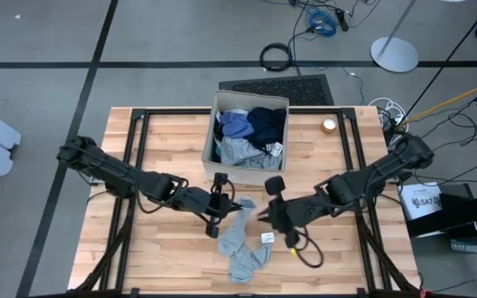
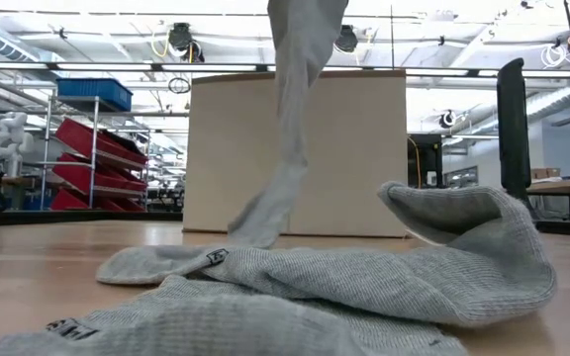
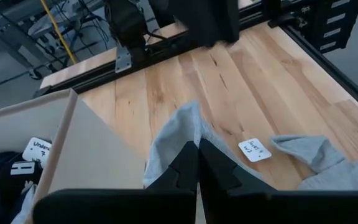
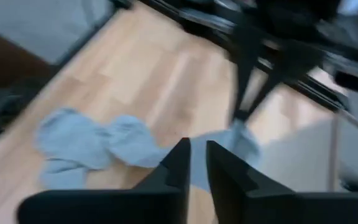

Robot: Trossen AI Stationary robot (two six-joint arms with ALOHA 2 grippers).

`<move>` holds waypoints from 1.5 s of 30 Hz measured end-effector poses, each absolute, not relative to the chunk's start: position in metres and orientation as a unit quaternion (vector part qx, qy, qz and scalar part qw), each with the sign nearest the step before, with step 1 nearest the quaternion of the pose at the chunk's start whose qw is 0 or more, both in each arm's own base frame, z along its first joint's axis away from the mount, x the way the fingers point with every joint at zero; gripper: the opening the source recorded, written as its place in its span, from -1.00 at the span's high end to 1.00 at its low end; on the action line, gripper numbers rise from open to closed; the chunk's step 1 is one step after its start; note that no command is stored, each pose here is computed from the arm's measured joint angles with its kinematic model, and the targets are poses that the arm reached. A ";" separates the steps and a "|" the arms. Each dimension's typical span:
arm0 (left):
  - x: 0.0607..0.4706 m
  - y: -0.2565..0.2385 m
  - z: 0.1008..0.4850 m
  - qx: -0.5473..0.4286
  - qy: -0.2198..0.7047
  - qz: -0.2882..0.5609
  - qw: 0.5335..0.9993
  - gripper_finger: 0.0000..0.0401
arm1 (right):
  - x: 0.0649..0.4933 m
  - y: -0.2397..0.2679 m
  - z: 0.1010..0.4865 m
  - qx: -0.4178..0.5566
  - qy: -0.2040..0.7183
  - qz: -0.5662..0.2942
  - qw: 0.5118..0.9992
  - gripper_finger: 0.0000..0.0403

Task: Sort clothes
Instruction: Put the top gray sock into the laundry bin

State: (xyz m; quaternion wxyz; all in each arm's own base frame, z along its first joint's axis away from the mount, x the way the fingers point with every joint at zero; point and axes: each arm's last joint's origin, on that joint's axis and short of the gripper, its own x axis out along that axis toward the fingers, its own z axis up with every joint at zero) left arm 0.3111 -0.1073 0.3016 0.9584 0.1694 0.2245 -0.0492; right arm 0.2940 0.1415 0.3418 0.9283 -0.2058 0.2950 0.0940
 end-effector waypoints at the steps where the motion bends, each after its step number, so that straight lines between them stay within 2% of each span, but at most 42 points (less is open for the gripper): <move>1: 0.311 -0.107 0.301 0.170 0.225 -0.049 0.958 0.98 | 0.296 0.140 0.340 -0.201 0.298 0.081 0.930 0.75; 9: 0.311 -0.107 0.301 0.170 0.225 -0.050 0.958 0.98 | 0.312 0.123 0.330 -0.164 0.318 0.044 0.933 0.08; 13: 0.311 -0.107 0.301 0.170 0.225 -0.049 0.958 0.98 | 0.314 0.120 0.330 -0.144 0.321 0.035 0.935 -0.19; 18: 0.311 -0.107 0.301 0.169 0.225 -0.049 0.958 0.98 | 0.317 0.118 0.326 -0.125 0.333 0.055 0.933 -0.34; 23: 0.311 -0.107 0.301 0.170 0.224 -0.049 0.958 0.98 | 0.330 0.114 0.311 -0.131 0.350 0.053 0.926 -0.35; 28: 0.311 -0.107 0.301 0.170 0.224 -0.049 0.958 0.98 | 0.344 0.098 0.302 -0.132 0.357 0.029 0.924 -0.27; 32: 0.311 -0.107 0.301 0.170 0.225 -0.049 0.958 0.98 | 0.345 0.091 0.302 -0.129 0.358 0.021 0.924 -0.09; 35: 0.311 -0.107 0.301 0.170 0.226 -0.050 0.958 0.98 | 0.344 0.093 0.301 -0.128 0.364 0.031 0.922 0.17; 41: 0.311 -0.106 0.301 0.174 0.226 -0.033 0.958 0.90 | 0.343 0.094 0.300 -0.144 0.373 0.071 0.914 0.91; 45: 0.310 -0.106 0.300 0.176 0.233 -0.018 0.956 0.66 | 0.343 0.094 0.300 -0.152 0.372 0.074 0.913 0.94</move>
